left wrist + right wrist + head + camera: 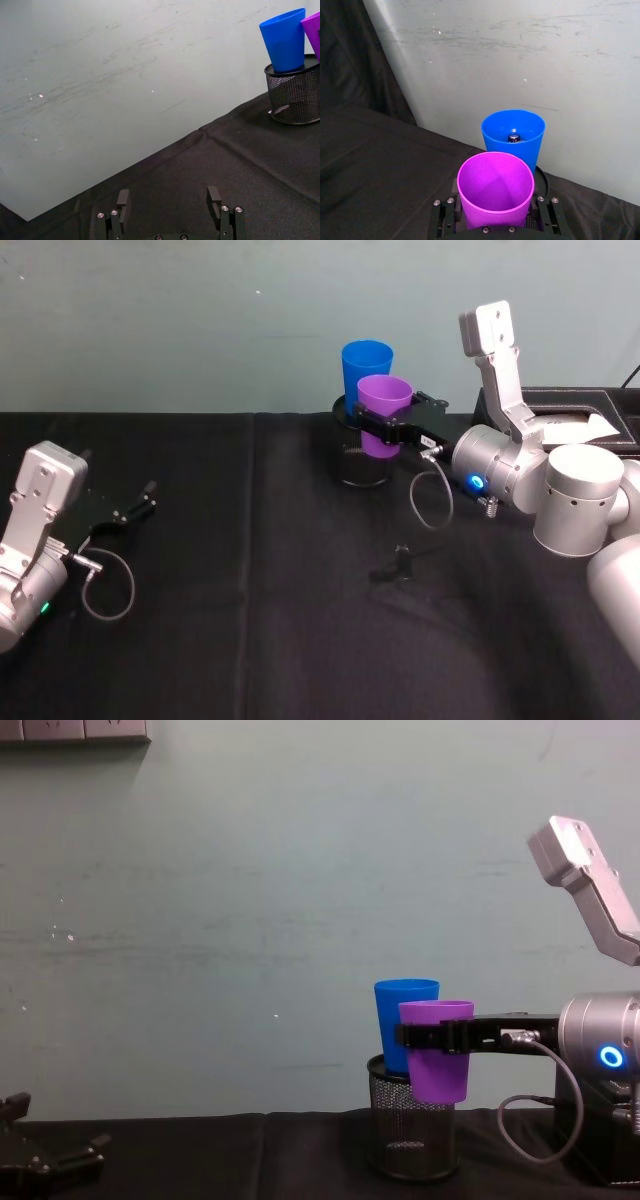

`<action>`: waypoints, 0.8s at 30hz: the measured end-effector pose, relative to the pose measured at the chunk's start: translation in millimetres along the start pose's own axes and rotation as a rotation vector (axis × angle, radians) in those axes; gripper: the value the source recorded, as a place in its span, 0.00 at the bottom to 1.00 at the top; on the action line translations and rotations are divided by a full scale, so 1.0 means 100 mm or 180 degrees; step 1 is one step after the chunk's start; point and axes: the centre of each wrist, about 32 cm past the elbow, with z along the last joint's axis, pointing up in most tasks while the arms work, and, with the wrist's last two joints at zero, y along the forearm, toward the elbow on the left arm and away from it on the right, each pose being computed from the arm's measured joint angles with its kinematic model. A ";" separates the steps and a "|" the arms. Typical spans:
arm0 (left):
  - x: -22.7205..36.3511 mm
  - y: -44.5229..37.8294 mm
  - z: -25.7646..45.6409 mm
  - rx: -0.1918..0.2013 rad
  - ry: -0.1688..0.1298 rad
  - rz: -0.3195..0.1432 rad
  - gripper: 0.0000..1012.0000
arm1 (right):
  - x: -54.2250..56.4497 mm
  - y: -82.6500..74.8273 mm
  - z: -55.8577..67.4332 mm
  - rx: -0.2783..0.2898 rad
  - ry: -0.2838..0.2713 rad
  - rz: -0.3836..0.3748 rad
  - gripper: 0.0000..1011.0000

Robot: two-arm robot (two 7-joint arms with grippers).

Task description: Pick up one cup with a gripper and tap it against the other cup.

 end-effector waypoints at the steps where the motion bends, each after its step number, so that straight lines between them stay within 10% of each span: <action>1: 0.000 0.000 0.000 0.0000 0.0000 0.0000 0.99 | 0.00 0.00 0.00 0.0000 0.0000 0.0000 0.73; 24: 0.000 0.000 0.000 0.0000 0.0000 0.0000 0.99 | 0.00 0.00 0.00 0.0000 0.0000 0.0000 0.73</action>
